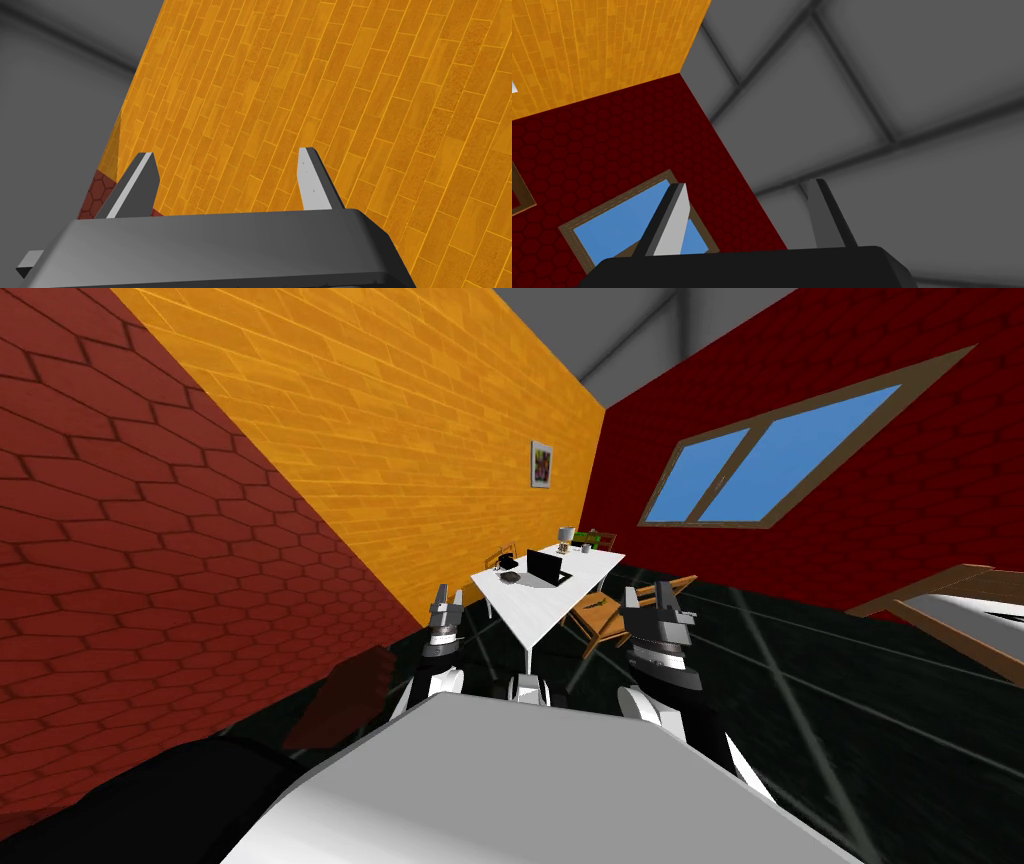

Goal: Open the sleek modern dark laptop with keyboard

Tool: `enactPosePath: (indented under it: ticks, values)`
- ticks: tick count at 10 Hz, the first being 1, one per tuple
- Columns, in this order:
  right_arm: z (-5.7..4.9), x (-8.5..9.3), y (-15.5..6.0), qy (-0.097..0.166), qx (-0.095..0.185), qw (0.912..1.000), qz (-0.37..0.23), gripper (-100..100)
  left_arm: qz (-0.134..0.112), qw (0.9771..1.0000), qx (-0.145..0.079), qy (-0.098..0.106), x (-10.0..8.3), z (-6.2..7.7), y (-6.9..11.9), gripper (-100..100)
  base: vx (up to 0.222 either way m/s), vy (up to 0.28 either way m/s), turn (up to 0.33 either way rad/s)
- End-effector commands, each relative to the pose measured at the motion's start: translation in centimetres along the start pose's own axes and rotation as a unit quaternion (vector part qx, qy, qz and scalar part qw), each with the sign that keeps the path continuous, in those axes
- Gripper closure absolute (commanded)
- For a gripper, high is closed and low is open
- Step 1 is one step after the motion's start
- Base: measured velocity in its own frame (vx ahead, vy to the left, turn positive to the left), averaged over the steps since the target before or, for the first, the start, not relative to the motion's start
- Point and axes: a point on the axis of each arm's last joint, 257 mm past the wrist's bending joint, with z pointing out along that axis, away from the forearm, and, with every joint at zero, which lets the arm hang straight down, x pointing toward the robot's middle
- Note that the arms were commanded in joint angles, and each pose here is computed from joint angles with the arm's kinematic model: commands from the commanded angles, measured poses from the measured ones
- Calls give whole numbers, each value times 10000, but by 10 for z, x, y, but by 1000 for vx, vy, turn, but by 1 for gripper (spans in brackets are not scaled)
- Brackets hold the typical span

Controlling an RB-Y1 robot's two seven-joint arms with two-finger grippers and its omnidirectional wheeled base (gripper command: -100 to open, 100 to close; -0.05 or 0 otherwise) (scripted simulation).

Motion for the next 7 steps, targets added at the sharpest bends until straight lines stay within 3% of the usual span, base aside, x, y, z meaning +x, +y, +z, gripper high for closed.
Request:
enactPosePath:
  ticks: [1, 4, 7]
  values:
    - [6, 10, -3, 361, -18, 9988, -328, -100, 0, 10000, -2, 0, 0, 0, 0, 0, -44, -67, 130]
    - [16, 24, -10, 802, -87, 9929, -876, -100, 1, 10000, -4, 0, 0, 0, 0, 0, -56, -96, 129]
    - [28, 37, -20, 1297, -212, 9774, -1656, -100, 1, 10000, -4, 0, 0, 0, 0, 0, -66, -121, 184]
